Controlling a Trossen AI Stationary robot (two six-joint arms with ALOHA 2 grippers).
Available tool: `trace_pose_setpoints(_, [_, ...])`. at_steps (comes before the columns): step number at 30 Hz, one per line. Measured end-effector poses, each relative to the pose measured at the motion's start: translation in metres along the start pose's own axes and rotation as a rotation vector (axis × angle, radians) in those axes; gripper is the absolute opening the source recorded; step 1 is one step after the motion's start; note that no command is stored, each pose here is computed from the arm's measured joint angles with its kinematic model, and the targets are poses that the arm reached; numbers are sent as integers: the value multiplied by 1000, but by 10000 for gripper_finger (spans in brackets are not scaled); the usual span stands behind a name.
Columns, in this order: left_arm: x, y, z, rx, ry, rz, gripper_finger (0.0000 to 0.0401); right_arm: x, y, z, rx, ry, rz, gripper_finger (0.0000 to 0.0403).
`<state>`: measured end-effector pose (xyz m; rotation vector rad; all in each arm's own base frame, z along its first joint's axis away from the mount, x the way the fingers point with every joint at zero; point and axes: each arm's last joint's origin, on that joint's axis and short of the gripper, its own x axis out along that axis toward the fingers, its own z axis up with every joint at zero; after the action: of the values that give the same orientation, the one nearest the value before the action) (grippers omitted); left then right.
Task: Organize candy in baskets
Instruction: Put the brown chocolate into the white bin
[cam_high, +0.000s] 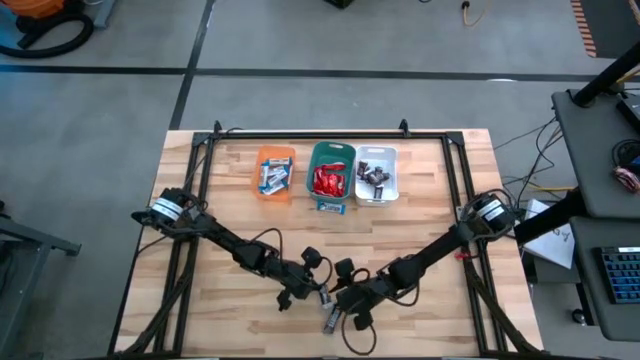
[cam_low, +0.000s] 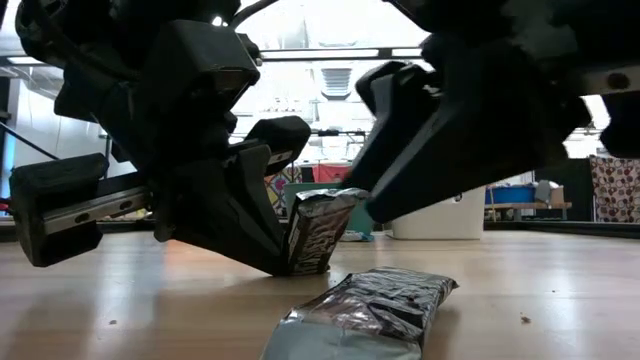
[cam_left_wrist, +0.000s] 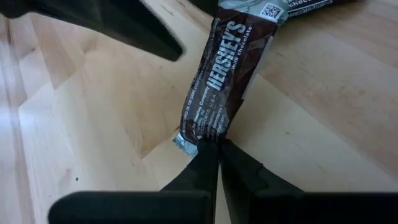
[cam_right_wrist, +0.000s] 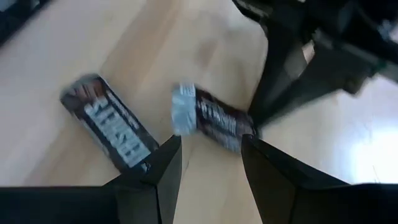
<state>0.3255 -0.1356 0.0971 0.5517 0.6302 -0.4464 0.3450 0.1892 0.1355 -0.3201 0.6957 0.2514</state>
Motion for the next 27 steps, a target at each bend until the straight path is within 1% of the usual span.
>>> trace_pose_setpoints(5, [0, 0, 0, -2, -1, -5, 0, 4, -5, 3, -41, -43, 25, 160])
trace_pose_setpoints(10, [0, 1, 0, -4, -3, -8, 0, 5, -8, 4, -64, -53, 45, 159])
trace_pose_setpoints(14, [0, 1, 0, 0, -8, -6, 0, 6, -12, 4, -89, -57, 53, 148])
trace_pose_setpoints(20, [0, 1, 0, -1, -12, -5, 0, 9, -18, 5, -160, -88, 48, 115])
trace_pose_setpoints(24, [0, 1, 0, -4, -13, -5, 0, 9, -20, 5, -166, -90, 47, 83])
trace_pose_setpoints(27, [0, 1, 0, -4, -14, -5, 0, 9, -20, 5, -161, -93, 71, 51])
